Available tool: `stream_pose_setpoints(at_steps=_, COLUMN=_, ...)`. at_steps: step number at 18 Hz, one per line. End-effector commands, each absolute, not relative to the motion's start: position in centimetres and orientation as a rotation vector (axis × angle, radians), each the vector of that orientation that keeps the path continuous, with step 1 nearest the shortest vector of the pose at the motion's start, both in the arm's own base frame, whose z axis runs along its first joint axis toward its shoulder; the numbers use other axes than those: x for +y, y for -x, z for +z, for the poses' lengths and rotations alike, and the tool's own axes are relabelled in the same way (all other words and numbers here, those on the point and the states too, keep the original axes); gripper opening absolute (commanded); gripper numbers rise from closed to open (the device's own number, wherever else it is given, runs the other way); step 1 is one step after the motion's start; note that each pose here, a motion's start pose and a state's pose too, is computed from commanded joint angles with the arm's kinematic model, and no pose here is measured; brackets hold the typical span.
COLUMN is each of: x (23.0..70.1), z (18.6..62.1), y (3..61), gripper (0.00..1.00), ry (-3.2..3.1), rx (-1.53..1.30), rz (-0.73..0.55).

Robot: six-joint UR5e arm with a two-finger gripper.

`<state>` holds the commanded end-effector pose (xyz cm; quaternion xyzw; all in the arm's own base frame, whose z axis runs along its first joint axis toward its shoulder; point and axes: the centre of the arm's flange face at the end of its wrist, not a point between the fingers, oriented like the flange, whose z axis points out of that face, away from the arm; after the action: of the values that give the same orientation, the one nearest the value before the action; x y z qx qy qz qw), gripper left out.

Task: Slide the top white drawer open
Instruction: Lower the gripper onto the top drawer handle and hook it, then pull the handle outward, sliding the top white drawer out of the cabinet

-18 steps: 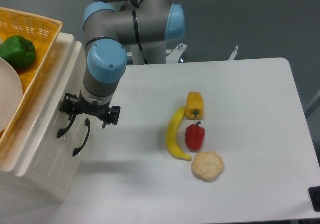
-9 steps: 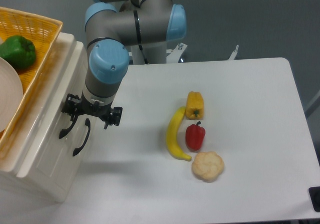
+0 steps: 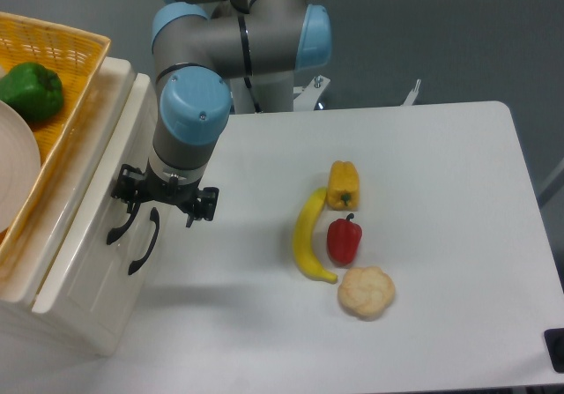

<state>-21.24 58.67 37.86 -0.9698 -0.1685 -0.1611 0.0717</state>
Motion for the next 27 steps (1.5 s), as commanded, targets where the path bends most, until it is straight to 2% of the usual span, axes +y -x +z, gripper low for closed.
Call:
stream_pose_setpoints(at_steps=16, x=58.9, z=37.4, y=20.9, gripper=1.00, ry=2.924, rx=-0.504, rz=-0.492)
stream_pose_setpoints(at_steps=27, x=58.1, z=37.7, y=23.1, gripper=1.00, ry=2.914, rx=-0.506, rz=-0.460)
